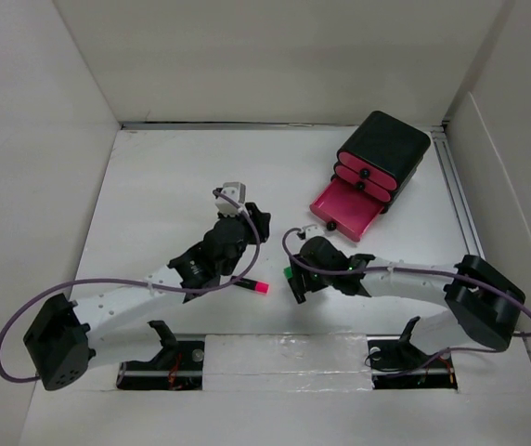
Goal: Organize the desk
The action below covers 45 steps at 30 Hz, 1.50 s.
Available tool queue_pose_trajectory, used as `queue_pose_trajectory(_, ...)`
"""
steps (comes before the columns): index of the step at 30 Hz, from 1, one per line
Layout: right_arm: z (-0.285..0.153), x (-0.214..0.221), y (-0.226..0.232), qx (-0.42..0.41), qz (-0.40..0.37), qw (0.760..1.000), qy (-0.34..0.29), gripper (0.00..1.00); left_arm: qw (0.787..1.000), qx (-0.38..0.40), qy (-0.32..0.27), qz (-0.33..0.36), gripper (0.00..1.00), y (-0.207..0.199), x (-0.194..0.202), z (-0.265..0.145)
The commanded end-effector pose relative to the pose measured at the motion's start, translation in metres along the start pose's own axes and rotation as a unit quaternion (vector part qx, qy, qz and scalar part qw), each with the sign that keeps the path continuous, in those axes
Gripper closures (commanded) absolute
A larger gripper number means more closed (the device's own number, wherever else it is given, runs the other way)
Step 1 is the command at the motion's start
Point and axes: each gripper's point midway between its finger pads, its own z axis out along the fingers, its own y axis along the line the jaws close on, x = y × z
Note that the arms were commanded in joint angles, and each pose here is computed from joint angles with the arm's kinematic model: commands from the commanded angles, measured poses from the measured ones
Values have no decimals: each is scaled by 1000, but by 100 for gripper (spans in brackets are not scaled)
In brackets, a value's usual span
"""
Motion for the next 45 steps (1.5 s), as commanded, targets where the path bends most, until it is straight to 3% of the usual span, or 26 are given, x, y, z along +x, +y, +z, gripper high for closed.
queue_pose_trajectory(1,4,-28,20,1,-4,999,-39,38,1000,-12,-8,-10,69,11,-2,-10)
queue_pose_trajectory(9,6,-25,27,20,-13,999,-45,39,999,-42,1,-20,65,33,7,-25)
queue_pose_trajectory(13,5,-29,29,18,-13,998,-53,49,997,-70,21,-22,54,48,21,-31)
queue_pose_trajectory(14,7,-29,28,21,-15,998,-53,51,997,-73,27,-23,52,50,24,-32)
queue_pose_trajectory(15,9,-27,27,25,-16,998,-49,65,996,-77,32,-33,47,52,28,-33)
queue_pose_trajectory(18,19,-21,22,40,-15,998,-40,86,993,-94,58,-36,44,62,46,-36)
queue_pose_trajectory(21,4,-44,24,41,-6,996,-81,90,989,-114,76,-49,44,75,63,-43)
queue_pose_trajectory(27,-58,-157,-22,61,60,970,-226,84,988,-80,112,-73,32,64,75,-52)
queue_pose_trajectory(34,-68,-208,-87,129,95,953,-256,85,977,-115,172,-57,28,79,107,-72)
queue_pose_trajectory(37,-65,-198,-49,54,68,968,-237,75,974,-122,180,-66,28,86,115,-79)
queue_pose_trajectory(38,-60,-170,-22,19,42,976,-211,63,974,-118,180,-73,26,87,116,-83)
queue_pose_trajectory(39,-60,-170,-22,19,42,976,-211,63,974,-118,180,-73,26,87,116,-83)
queue_pose_trajectory(41,-62,-140,14,-29,23,981,-192,51,973,-116,183,-83,24,87,117,-86)
queue_pose_trajectory(45,-45,-79,35,-68,2,990,-124,39,969,-129,193,-87,24,93,125,-90)
